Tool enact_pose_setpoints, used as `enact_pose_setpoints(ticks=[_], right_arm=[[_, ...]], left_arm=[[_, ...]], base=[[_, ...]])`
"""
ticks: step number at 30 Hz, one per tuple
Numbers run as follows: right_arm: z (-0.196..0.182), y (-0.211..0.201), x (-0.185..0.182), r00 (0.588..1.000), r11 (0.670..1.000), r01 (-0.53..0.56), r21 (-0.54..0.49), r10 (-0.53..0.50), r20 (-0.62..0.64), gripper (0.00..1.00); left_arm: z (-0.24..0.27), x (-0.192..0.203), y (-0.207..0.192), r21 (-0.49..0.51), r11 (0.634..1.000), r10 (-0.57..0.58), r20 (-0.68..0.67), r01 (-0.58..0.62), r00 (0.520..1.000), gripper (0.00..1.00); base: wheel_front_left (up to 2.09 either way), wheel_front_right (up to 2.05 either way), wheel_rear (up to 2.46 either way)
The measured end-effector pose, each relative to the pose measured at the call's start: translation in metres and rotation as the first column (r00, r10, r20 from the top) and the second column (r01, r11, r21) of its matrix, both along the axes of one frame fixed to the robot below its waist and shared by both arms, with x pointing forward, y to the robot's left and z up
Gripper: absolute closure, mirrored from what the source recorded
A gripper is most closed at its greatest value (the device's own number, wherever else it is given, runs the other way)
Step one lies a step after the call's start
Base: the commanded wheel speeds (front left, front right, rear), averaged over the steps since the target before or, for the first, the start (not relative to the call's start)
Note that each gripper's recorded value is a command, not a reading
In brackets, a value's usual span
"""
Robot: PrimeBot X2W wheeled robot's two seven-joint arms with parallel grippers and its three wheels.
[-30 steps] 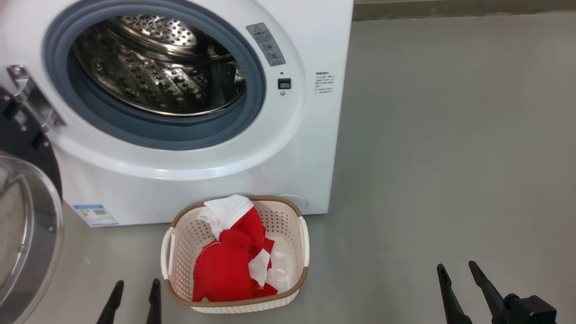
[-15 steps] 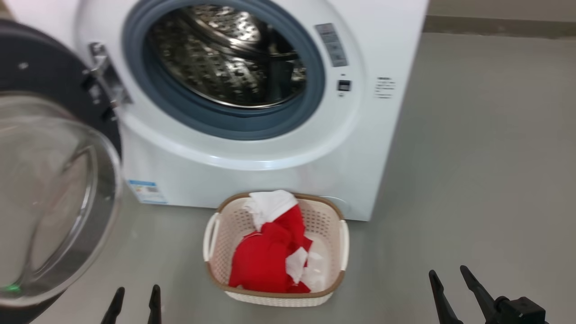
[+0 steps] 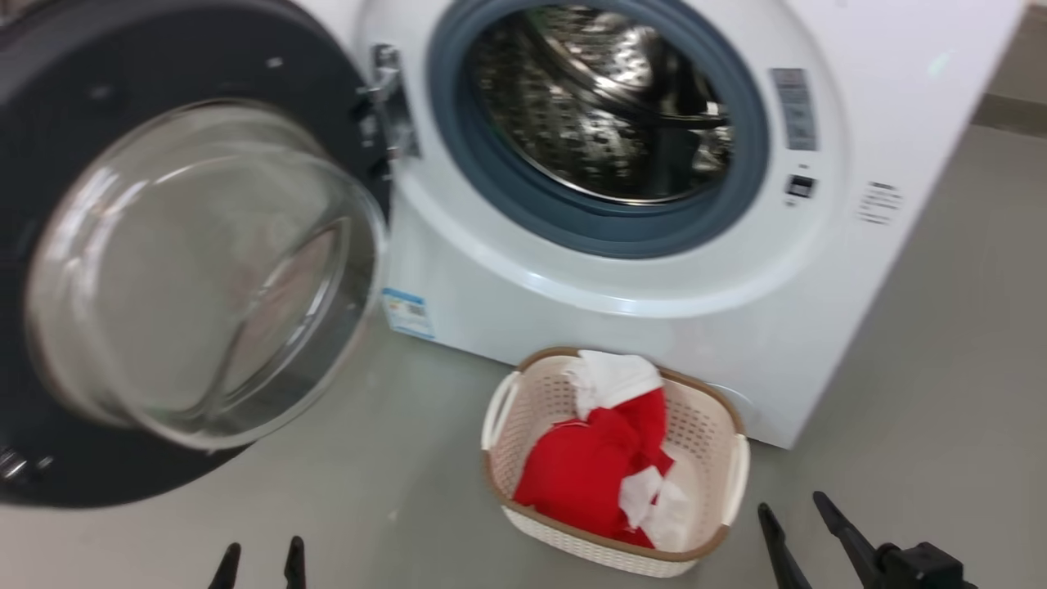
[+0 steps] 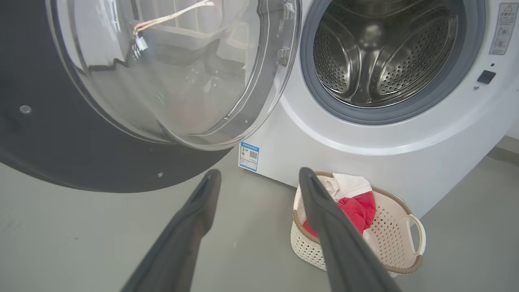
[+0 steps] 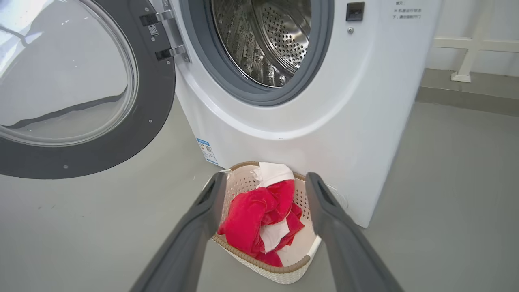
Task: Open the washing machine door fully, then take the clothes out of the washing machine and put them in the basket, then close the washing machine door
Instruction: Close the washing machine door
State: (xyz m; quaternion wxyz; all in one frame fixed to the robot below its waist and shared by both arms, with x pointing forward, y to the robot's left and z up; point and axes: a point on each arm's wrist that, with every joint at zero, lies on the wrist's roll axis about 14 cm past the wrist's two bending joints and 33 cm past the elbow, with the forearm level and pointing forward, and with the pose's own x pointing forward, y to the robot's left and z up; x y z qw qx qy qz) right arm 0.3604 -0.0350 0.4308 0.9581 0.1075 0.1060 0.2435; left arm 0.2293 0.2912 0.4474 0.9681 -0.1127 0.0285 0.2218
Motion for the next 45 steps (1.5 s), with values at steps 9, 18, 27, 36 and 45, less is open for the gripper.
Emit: enact_pose_setpoints(ticks=[9, 18, 27, 36, 45], right_arm=[[0.012, 0.062, 0.010, 0.981, 0.982, -0.190, 0.005, 0.190, 0.045, 0.00], [0.009, 0.083, 0.012, 0.965, 0.965, -0.261, -0.001, 0.261, 0.038, 0.00], [0.008, 0.083, 0.010, 0.963, 0.964, -0.266, -0.003, 0.266, 0.037, 0.00], [0.010, 0.079, 0.014, 0.969, 0.969, -0.245, 0.004, 0.245, 0.040, 0.00], [0.012, 0.072, 0.011, 0.977, 0.978, -0.209, 0.019, 0.208, 0.036, 0.00]], left_arm=[[0.006, -0.034, 0.028, -0.016, 0.985, 0.172, 0.020, -0.172, 0.985, 0.00], [0.008, -0.045, 0.033, -0.024, 0.974, 0.227, 0.017, -0.227, 0.974, 0.00], [0.014, -0.047, 0.036, -0.070, 0.966, 0.252, 0.056, -0.248, 0.966, 0.90], [0.103, -0.044, 0.077, 0.070, 0.956, 0.251, 0.315, -0.286, 0.915, 1.00], [0.240, -0.058, 0.132, 0.328, 0.855, 0.153, 0.580, -0.401, 0.800, 1.00]], base=[[0.00, 0.00, 0.00], [0.00, 0.00, 0.00], [0.00, 0.00, 0.00], [0.00, 0.00, 0.00], [0.00, 0.00, 0.00]])
